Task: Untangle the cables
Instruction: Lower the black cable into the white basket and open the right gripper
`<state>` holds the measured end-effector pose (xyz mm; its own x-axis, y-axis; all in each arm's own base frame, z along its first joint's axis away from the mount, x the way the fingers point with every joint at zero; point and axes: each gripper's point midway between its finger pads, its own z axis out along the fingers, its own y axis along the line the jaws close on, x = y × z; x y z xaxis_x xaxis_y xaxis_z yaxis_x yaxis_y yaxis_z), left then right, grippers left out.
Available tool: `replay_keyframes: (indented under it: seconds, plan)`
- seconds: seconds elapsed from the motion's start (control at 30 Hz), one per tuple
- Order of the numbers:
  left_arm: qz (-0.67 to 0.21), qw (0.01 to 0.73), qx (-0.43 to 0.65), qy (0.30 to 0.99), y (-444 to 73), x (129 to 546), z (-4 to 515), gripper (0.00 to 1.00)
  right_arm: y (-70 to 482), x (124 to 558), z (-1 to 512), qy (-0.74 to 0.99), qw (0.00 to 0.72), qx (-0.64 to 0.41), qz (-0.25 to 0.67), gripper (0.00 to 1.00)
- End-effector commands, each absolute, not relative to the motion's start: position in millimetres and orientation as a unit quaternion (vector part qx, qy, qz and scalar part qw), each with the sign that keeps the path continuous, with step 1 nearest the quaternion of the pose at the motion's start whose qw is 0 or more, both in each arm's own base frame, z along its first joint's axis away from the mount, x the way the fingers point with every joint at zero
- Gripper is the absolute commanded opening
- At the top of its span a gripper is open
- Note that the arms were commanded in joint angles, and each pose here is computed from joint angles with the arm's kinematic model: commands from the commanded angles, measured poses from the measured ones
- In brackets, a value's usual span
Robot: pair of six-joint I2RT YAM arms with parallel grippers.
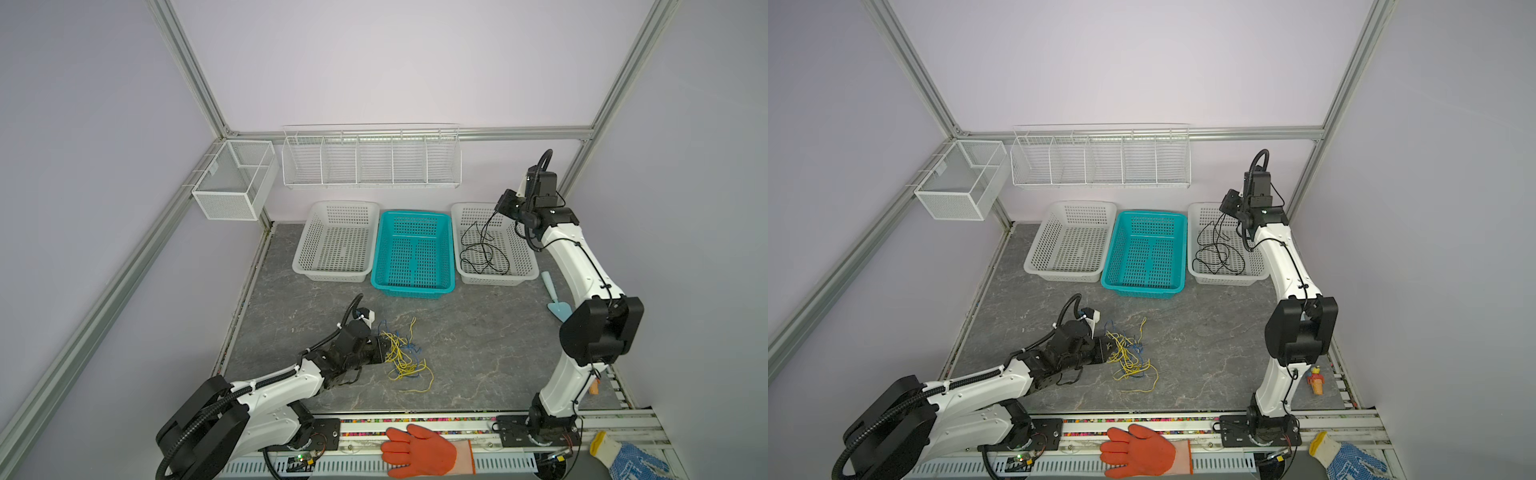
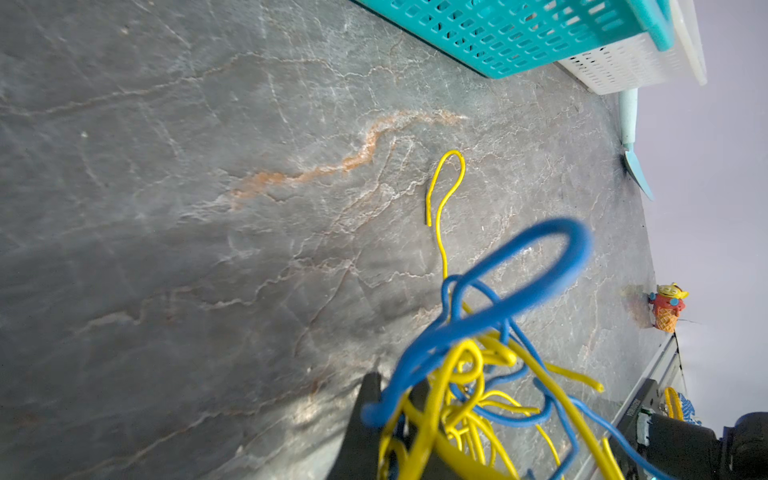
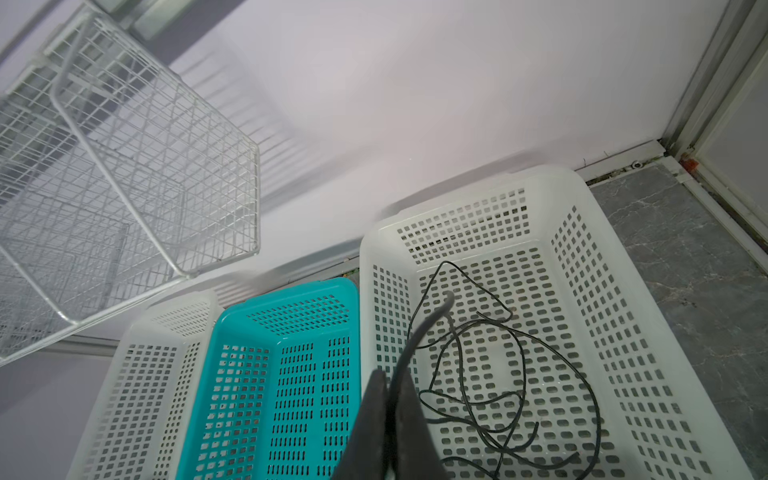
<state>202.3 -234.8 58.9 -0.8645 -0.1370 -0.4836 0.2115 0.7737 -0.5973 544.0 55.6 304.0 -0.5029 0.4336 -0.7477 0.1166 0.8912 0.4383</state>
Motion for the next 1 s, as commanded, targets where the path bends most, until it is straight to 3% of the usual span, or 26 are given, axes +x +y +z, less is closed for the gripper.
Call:
replay_keyframes:
  seconds: [0.0, 0.43, 0.8, 0.97]
  plan:
    - [-0.312, 0.253, 0.014, 0.916, -224, 199, 44, 0.00, 50, 548, 285, 0.852, 0.461, 0.182, 0.166, 0.07]
    - [-0.314, 0.255, 0.012, 0.915, -224, 199, 45, 0.00, 49, 543, 252, 0.862, 0.427, 0.212, 0.175, 0.16]
    - [-0.324, 0.258, 0.014, 0.910, -231, 203, 57, 0.00, 55, 519, 262, 0.856, 0.419, 0.223, 0.204, 0.42]
    - [-0.333, 0.261, 0.012, 0.906, -236, 207, 68, 0.00, 89, 490, 268, 0.859, 0.388, 0.185, 0.279, 0.52]
